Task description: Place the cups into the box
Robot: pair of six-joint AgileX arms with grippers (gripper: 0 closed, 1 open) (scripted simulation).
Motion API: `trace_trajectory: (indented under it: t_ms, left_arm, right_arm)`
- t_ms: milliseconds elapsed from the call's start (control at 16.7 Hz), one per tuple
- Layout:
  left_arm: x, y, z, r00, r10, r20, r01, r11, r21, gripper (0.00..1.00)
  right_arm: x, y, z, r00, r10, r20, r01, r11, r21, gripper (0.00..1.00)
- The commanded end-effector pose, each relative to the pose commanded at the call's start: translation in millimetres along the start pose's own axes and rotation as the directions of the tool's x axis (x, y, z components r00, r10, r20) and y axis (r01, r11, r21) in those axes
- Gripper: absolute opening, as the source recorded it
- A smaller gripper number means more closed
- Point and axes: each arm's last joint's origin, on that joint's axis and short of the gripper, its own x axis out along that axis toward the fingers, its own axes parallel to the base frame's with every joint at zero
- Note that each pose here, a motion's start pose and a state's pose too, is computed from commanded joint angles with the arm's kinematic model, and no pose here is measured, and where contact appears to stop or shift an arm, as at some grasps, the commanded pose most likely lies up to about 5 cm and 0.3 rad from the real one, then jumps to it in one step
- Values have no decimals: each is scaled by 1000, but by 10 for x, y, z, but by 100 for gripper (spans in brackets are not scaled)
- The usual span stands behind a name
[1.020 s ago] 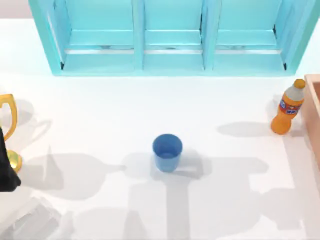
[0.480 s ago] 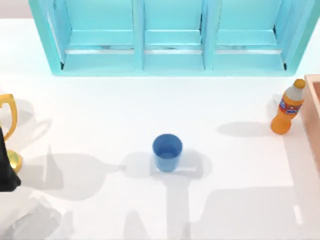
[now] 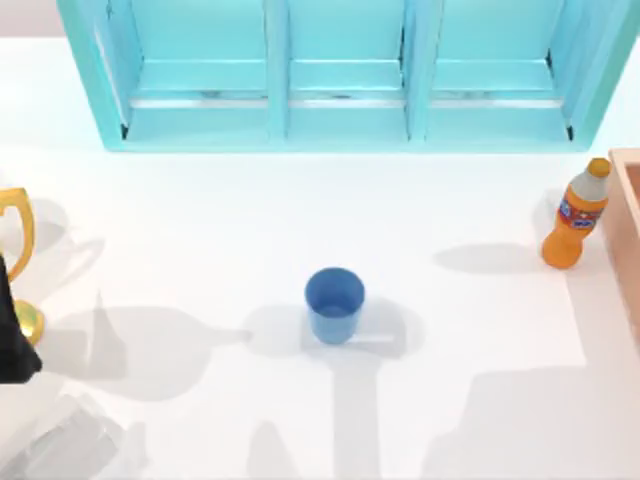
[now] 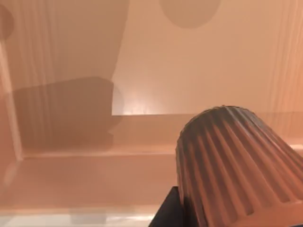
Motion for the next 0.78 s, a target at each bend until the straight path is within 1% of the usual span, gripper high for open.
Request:
trace_trajectory:
  t_ms: [180, 480, 780]
  left_arm:
    - [0, 0, 0, 1000, 0, 0, 0, 1000, 0, 100]
    - [0, 0, 0, 1000, 0, 0, 0, 1000, 0, 100]
    - [0, 0, 0, 1000, 0, 0, 0, 1000, 0, 100]
  right_arm:
    - [246, 10, -19, 1000, 0, -4, 0, 1000, -4, 0]
    - [279, 12, -24, 1000, 0, -4, 0, 1000, -4, 0]
    - [279, 12, -24, 1000, 0, -4, 0, 1000, -4, 38]
